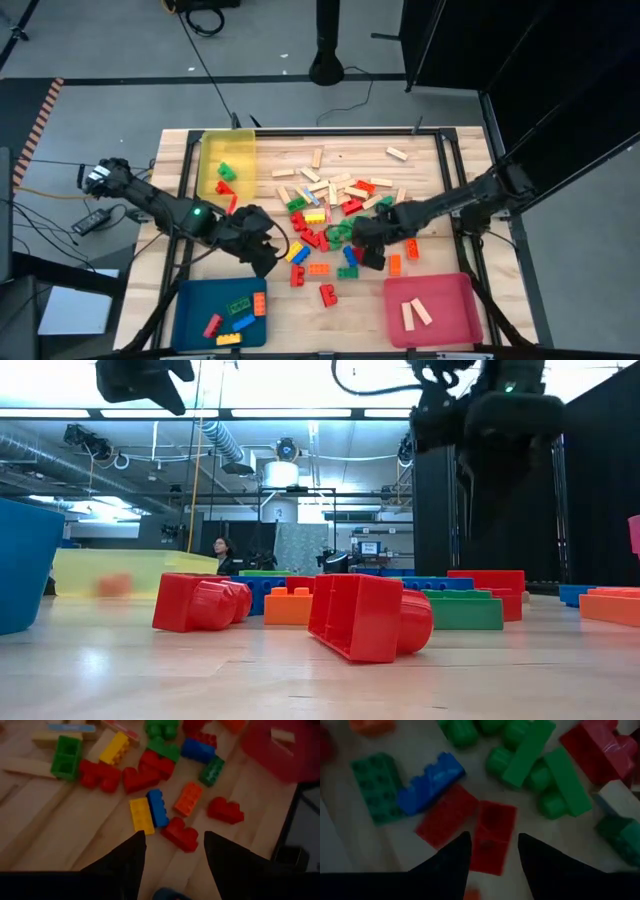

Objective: Sort blocks by size
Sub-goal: Put the round red game piece into the yellow bin

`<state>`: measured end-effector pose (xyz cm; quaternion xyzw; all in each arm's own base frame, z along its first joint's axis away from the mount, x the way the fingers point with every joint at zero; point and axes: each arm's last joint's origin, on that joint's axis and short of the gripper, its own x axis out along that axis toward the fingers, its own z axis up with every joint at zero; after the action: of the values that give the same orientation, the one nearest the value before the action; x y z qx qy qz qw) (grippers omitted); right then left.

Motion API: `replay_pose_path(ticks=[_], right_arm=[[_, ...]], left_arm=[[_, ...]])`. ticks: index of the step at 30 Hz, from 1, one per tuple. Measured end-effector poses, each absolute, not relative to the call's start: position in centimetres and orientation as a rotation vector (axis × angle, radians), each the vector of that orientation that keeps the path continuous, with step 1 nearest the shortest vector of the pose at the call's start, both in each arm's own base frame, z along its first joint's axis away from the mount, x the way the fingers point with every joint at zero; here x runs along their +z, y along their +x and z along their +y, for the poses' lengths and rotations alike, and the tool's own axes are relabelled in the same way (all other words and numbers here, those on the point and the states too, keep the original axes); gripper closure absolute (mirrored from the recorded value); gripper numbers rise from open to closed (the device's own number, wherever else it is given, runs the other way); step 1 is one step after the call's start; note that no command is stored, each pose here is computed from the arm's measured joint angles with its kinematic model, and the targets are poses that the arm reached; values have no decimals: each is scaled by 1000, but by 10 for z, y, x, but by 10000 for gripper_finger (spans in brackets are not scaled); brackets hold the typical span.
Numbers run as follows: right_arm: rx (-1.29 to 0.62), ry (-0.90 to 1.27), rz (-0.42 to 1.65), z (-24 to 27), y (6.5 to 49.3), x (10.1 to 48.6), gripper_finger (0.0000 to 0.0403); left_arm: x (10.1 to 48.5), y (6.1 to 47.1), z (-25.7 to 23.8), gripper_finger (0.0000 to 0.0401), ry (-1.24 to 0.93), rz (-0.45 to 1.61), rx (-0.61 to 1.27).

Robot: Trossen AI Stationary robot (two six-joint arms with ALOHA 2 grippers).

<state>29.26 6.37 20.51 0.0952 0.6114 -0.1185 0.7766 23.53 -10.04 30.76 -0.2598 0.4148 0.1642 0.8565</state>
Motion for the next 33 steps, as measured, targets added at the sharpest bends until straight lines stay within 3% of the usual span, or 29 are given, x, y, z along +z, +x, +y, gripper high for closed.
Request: replay_pose_path(ticks=[4, 11, 16, 33], right_arm=[[-189, 138, 1383, 46, 292, 204, 190], [-18, 279, 1417, 43, 294, 205, 116], [-114, 235, 1374, 47, 295, 205, 73], [-214, 327, 1329, 50, 285, 171, 74]], left_arm=[[308, 235, -101, 194, -508, 884, 314], [307, 235, -102, 194, -506, 907, 280], [307, 236, -99, 194, -489, 904, 284], [307, 238, -95, 194, -463, 904, 289]])
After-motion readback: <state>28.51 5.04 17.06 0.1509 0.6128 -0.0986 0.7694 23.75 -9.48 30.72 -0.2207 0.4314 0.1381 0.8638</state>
